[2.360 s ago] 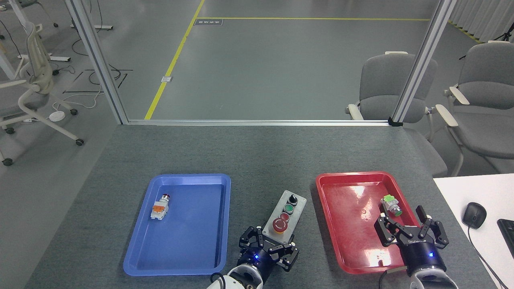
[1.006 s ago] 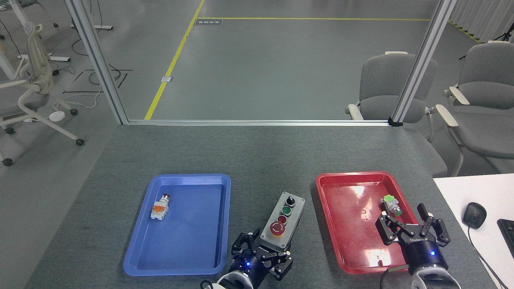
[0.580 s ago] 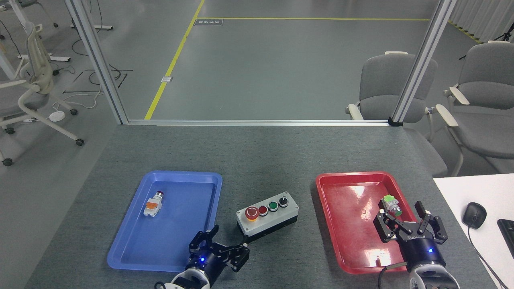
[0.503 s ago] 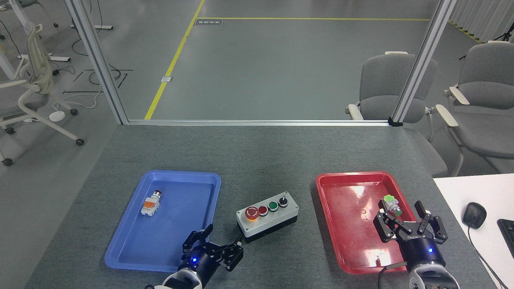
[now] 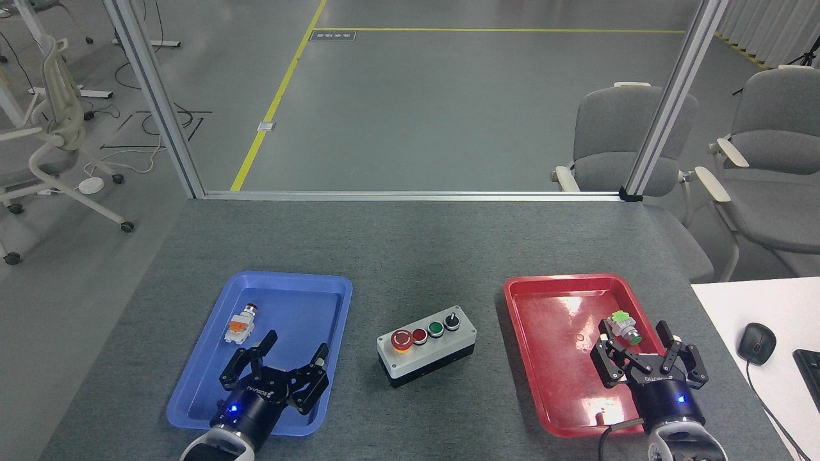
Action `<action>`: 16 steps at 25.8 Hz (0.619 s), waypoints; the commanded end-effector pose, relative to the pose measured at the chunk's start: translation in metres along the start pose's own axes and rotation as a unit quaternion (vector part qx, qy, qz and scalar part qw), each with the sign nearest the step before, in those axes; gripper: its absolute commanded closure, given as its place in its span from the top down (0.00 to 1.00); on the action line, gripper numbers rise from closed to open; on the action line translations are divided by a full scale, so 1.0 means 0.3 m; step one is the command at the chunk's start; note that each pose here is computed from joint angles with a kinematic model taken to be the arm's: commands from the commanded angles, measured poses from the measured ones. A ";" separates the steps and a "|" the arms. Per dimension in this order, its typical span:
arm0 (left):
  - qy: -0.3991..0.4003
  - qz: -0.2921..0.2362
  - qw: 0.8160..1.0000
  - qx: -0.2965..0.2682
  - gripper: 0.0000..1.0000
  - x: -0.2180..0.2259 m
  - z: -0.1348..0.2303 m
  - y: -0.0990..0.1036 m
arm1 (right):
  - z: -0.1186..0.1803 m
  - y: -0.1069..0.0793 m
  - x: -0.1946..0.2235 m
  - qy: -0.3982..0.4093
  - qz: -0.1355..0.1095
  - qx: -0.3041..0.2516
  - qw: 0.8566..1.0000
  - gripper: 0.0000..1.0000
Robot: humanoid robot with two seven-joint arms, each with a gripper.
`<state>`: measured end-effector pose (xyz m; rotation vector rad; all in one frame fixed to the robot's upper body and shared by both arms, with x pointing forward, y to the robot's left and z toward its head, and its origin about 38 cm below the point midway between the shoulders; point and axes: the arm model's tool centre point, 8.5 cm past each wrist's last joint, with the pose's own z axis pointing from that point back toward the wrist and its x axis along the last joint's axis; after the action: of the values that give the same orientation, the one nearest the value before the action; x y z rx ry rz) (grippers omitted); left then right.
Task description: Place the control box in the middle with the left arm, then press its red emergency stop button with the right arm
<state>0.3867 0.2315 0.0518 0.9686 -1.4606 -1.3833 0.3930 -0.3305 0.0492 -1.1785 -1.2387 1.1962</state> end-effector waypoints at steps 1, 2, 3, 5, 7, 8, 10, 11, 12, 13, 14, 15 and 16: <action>0.047 0.001 0.998 0.028 0.99 -0.100 0.006 0.058 | -0.008 0.009 0.054 -0.025 0.004 0.004 1.000 0.96; 0.063 0.002 0.997 0.037 0.99 -0.135 0.012 0.076 | -0.011 0.007 0.069 -0.031 0.004 0.004 1.000 0.93; 0.077 0.003 0.996 0.044 0.99 -0.163 0.015 0.091 | -0.012 0.007 0.081 -0.036 0.005 0.004 0.999 0.89; 0.101 0.009 0.993 0.055 0.99 -0.196 0.020 0.108 | -0.015 0.001 0.106 -0.045 0.003 0.001 0.999 0.84; 0.126 0.009 0.990 0.063 0.99 -0.229 0.022 0.125 | -0.015 0.008 0.138 -0.058 -0.004 0.002 0.998 0.71; 0.142 0.007 0.987 0.072 0.99 -0.253 0.016 0.148 | -0.015 0.011 0.155 -0.066 -0.009 0.001 0.998 0.63; 0.178 0.007 0.980 0.088 0.99 -0.308 0.010 0.191 | -0.013 0.017 0.190 -0.082 -0.018 0.001 0.997 0.42; 0.195 0.006 0.976 0.096 0.99 -0.331 0.008 0.213 | -0.014 0.018 0.208 -0.090 -0.020 0.001 0.996 0.33; 0.209 0.006 0.973 0.102 0.99 -0.348 0.004 0.231 | -0.014 0.021 0.223 -0.096 -0.021 0.002 0.995 0.25; 0.221 0.005 0.970 0.106 0.99 -0.360 -0.001 0.247 | -0.016 0.020 0.241 -0.103 -0.020 0.003 0.995 0.16; 0.232 0.004 0.967 0.108 0.99 -0.368 -0.003 0.255 | -0.015 0.023 0.265 -0.110 -0.019 0.003 0.994 0.06; 0.243 0.004 0.964 0.109 0.99 -0.378 0.001 0.258 | -0.015 0.024 0.299 -0.122 -0.019 0.004 0.992 0.00; 0.253 0.005 0.961 0.109 0.99 -0.385 0.003 0.260 | -0.016 0.016 0.338 -0.134 -0.017 0.000 0.991 0.00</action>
<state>0.4212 0.3375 0.1139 1.3048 -1.2783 -0.9401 0.3963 -0.2532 0.0456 -1.0398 -1.4079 1.3232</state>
